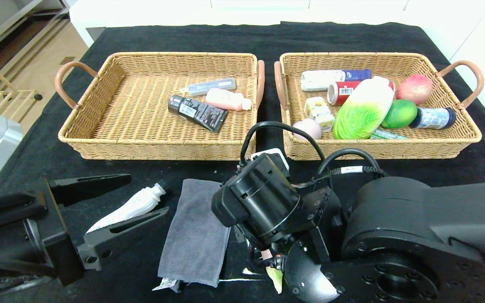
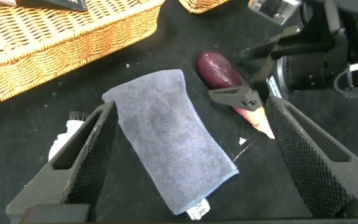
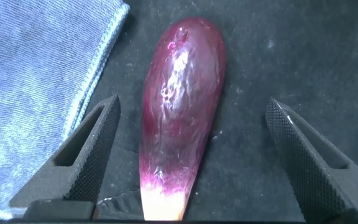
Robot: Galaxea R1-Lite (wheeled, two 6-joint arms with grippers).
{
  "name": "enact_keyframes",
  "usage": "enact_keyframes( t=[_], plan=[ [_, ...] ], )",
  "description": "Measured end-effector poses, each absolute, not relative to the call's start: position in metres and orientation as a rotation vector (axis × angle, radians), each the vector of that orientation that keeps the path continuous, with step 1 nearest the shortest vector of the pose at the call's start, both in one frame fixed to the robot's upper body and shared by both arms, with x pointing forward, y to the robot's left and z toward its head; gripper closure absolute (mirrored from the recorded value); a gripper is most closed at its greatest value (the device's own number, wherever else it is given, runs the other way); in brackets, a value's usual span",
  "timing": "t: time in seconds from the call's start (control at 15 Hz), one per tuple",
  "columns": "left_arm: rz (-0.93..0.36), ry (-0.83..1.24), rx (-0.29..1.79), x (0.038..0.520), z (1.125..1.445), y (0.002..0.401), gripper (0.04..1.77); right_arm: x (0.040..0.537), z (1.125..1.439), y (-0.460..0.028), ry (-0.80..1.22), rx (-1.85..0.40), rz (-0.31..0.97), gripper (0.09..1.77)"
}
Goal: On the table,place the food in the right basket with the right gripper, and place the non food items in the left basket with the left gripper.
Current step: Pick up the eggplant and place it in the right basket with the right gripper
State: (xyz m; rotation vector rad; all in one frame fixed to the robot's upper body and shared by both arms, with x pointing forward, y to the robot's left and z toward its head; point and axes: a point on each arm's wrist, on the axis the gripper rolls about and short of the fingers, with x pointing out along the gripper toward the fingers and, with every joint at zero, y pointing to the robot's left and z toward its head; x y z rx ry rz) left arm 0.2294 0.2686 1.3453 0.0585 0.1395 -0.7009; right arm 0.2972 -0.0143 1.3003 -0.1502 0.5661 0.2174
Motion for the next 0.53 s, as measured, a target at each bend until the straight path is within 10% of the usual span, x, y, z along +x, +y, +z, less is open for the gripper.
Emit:
enact_keyframes(
  t=[0.4,0.53],
  plan=[
    [-0.701,0.137,0.058,0.2288,1.3457,0.2688,0.09,0.2995,1.292,-0.0104,0.577,-0.168,0.211,0.16],
    [-0.701,0.137,0.057,0.2288,1.3457,0.2688,0.09,0.2991,1.2909,-0.0093,0.579,-0.169,0.213,0.48]
  ],
)
